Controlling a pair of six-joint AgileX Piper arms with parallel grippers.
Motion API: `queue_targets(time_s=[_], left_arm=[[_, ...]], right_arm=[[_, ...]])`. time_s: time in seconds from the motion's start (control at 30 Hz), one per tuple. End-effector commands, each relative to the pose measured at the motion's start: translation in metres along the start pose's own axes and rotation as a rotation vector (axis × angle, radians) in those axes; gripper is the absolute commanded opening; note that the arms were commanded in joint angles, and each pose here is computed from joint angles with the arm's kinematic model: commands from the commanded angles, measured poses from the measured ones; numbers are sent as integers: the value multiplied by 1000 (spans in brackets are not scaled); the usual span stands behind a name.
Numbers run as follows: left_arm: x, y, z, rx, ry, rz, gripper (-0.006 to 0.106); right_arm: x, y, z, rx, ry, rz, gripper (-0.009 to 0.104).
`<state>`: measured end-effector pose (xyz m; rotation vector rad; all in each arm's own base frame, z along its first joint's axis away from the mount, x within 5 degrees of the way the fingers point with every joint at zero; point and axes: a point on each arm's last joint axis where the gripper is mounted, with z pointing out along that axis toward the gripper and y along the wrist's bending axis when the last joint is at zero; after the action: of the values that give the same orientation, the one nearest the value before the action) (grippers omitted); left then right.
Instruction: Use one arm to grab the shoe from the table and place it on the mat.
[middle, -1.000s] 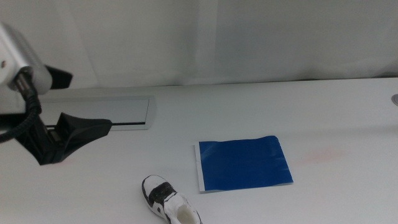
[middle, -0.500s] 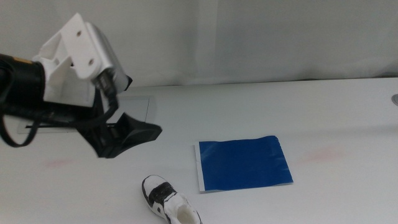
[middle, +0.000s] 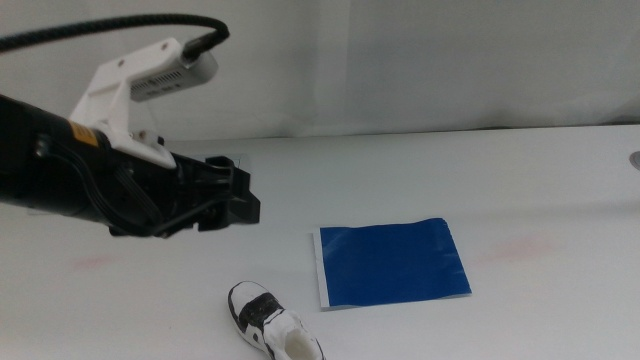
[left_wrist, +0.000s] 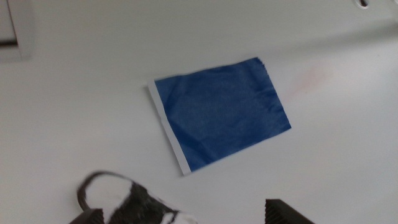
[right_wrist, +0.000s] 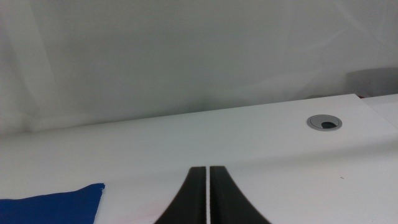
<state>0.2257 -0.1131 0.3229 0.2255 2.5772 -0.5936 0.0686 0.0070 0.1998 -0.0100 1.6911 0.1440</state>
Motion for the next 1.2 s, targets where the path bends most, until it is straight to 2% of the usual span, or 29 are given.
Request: queue_targets(time_s=[0.0,0.33,0.57,0.87,0.97,1.17], left_arm=[[5,-7,2,-29,29,-83,67],[23,-20,22,-224,125,-289,69],[23,-28,53,-245,137,-470,69],[23,-51,84,-158,73,-593,69],[26,-48,94,-216,82,-732,69],[33,-42,113,-303,132,-764,69]], right_arm=[[13,-1,1,5,30,-15,-2],[13,-1,1,5,30,-15,-2],[13,-1,1,5,30,-15,-2],[13,-1,1,5,30,-15,-2],[13,-1,1,5,30,-15,-2],[13,-1,1,5,30,-15,-2]])
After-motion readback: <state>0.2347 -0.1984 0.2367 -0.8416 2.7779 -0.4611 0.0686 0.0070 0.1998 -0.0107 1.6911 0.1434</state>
